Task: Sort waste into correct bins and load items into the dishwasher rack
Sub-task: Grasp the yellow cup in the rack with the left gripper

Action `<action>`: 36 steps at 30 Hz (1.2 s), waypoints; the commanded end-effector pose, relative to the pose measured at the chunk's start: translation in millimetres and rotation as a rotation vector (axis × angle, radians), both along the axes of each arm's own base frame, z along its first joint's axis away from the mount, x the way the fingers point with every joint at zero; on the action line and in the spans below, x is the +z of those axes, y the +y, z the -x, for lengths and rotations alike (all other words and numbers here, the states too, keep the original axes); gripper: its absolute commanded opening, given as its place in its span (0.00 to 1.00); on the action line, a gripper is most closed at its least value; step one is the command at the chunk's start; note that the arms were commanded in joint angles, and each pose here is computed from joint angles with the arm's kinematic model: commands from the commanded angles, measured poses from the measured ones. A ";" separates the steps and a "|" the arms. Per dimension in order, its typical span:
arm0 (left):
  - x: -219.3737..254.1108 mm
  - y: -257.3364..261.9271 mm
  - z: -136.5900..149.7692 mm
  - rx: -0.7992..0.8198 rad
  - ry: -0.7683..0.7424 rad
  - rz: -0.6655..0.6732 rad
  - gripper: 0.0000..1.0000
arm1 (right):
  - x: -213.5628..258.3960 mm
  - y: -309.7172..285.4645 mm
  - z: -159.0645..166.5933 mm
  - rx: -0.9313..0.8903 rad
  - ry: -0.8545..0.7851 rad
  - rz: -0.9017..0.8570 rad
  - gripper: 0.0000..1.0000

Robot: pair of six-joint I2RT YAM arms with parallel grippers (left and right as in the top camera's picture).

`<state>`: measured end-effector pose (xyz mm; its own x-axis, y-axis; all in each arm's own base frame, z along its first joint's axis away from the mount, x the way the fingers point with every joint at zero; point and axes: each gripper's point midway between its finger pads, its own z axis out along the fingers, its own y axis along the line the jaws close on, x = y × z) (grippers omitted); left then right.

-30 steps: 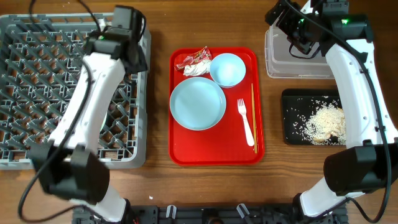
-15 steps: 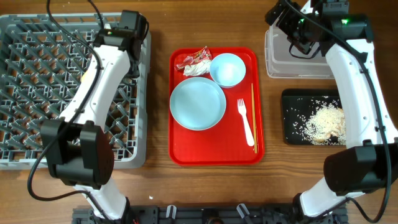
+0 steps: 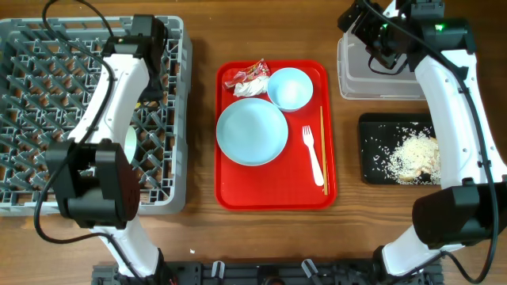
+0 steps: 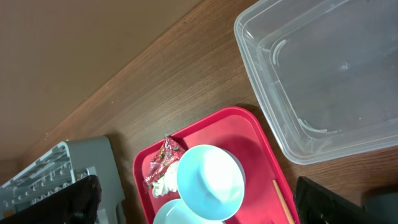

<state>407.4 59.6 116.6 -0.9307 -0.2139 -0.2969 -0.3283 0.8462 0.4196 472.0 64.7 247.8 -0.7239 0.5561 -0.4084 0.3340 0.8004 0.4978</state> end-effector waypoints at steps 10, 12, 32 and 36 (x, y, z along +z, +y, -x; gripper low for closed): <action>-21.9 20.5 9.7 0.112 0.020 0.209 0.22 | -7.0 -1.4 -1.8 -0.002 0.012 0.015 1.00; -22.2 19.5 9.4 0.127 0.012 0.220 0.15 | -7.2 -1.4 -1.8 -0.002 0.012 0.015 1.00; 91.1 -34.0 -30.5 0.150 -0.436 0.973 0.04 | -7.0 -1.4 -1.8 -0.002 0.012 0.015 1.00; 90.1 -29.0 -27.9 0.245 -0.433 1.121 0.04 | -7.0 -1.4 -1.8 -0.002 0.012 0.015 1.00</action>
<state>435.7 50.2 199.8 -0.6906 -0.6765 -0.2557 -0.4778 0.6921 -0.5410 472.0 64.7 247.8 -0.7239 0.5561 -0.4084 0.3340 0.8004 0.4978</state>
